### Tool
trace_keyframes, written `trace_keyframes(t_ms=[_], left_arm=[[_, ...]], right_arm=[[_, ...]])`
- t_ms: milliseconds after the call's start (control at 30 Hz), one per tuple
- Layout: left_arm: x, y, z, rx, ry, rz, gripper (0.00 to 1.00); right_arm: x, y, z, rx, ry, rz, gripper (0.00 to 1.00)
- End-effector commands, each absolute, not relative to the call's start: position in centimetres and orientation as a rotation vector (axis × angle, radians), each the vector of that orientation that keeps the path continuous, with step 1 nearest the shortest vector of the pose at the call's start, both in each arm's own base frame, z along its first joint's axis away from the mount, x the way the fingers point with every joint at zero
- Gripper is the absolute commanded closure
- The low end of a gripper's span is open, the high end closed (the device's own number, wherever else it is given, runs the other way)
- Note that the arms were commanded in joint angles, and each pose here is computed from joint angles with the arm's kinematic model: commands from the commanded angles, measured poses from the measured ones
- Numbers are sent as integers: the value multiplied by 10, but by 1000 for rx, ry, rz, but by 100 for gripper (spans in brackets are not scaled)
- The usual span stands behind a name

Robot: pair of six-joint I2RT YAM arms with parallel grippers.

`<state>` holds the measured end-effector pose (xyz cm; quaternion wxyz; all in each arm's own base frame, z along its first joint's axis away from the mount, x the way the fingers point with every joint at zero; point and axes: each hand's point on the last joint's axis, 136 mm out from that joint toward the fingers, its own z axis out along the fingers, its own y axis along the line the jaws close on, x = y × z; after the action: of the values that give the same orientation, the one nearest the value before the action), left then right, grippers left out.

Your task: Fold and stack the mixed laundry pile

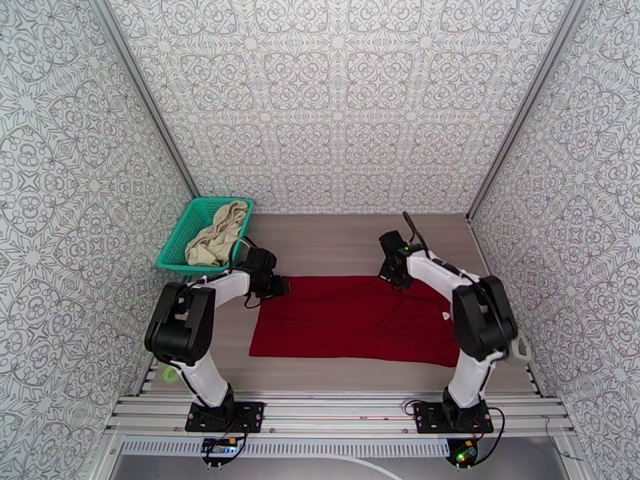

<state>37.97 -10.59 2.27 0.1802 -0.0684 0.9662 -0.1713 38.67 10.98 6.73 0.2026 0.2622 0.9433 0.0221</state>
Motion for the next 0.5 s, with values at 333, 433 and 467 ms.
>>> trace_keyframes(t_ms=[333,433,467], left_arm=[[363,-99,-9,-247,2812,-466,57],[363,-99,-9,-246,2811,-465,57],[364,-98,-8,-247,2810,-465,57]], right_arm=[[429,144,62,515,2735,-106,55],[433,147,52,512,2771,-134,55],[434,148,50,514,2776,-140,55]])
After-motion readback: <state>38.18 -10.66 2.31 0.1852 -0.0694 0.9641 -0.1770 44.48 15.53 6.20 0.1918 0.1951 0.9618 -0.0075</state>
